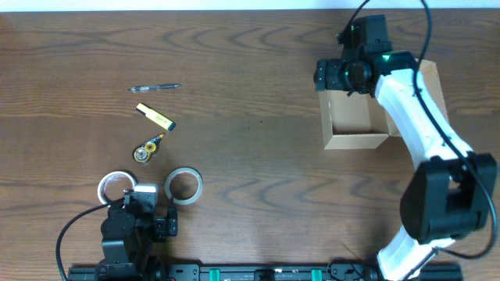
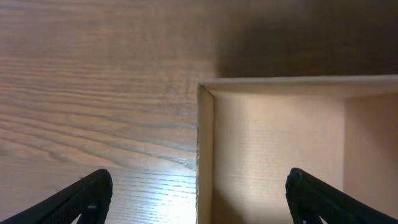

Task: Pack container
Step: 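Hook the right gripper on the box lid edge and pull it open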

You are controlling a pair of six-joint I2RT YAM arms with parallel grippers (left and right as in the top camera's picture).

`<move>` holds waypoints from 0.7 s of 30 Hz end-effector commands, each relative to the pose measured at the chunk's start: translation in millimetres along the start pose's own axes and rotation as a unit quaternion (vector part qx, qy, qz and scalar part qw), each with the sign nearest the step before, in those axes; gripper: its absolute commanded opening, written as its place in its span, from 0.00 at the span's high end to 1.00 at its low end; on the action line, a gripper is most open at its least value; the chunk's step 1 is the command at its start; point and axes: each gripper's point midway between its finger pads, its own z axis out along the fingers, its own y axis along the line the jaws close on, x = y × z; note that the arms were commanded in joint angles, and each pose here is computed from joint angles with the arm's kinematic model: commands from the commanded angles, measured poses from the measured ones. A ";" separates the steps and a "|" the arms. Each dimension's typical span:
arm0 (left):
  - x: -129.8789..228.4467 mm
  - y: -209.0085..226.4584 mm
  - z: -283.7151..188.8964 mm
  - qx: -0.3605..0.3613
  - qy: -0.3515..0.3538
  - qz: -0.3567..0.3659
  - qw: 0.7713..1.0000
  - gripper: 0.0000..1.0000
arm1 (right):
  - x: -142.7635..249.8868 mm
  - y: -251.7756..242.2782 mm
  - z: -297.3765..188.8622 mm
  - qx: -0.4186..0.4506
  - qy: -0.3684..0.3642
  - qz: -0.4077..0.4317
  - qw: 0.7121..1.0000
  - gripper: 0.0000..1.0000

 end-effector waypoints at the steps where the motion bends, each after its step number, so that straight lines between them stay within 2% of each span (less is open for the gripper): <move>1: 18.5 -0.7 3.3 0.000 0.033 0.001 0.999 0.05 | 5.2 2.4 19.8 0.000 0.020 0.001 1.000 0.15; 5: 18.5 -0.7 3.3 0.000 0.033 0.001 0.999 0.05 | 25.8 3.9 48.3 0.003 0.061 0.000 0.998 0.18; 7: 18.5 -0.7 3.3 0.000 0.033 0.001 0.999 0.05 | 31.2 6.5 55.5 0.003 0.071 -0.004 0.997 0.25; 9: 18.5 -0.7 3.3 0.000 0.033 0.001 0.999 0.05 | 34.3 10.4 58.6 0.002 0.075 -0.008 0.997 0.51; 11: 18.5 -0.7 3.3 0.000 0.033 0.001 0.999 0.04 | 33.7 12.9 58.9 0.001 0.073 -0.011 0.997 0.71; 14: 18.5 -0.7 3.3 0.000 0.033 0.001 0.999 0.05 | 31.2 13.5 59.1 0.000 0.068 -0.012 0.998 0.97; 18: 18.5 -0.7 3.3 0.000 0.033 0.001 0.999 0.05 | 29.5 14.9 57.0 -0.002 0.065 -0.020 0.998 0.99; 21: 18.5 -0.7 3.3 0.000 0.033 0.001 0.999 0.05 | 24.7 23.4 50.9 -0.009 0.056 -0.072 0.996 0.99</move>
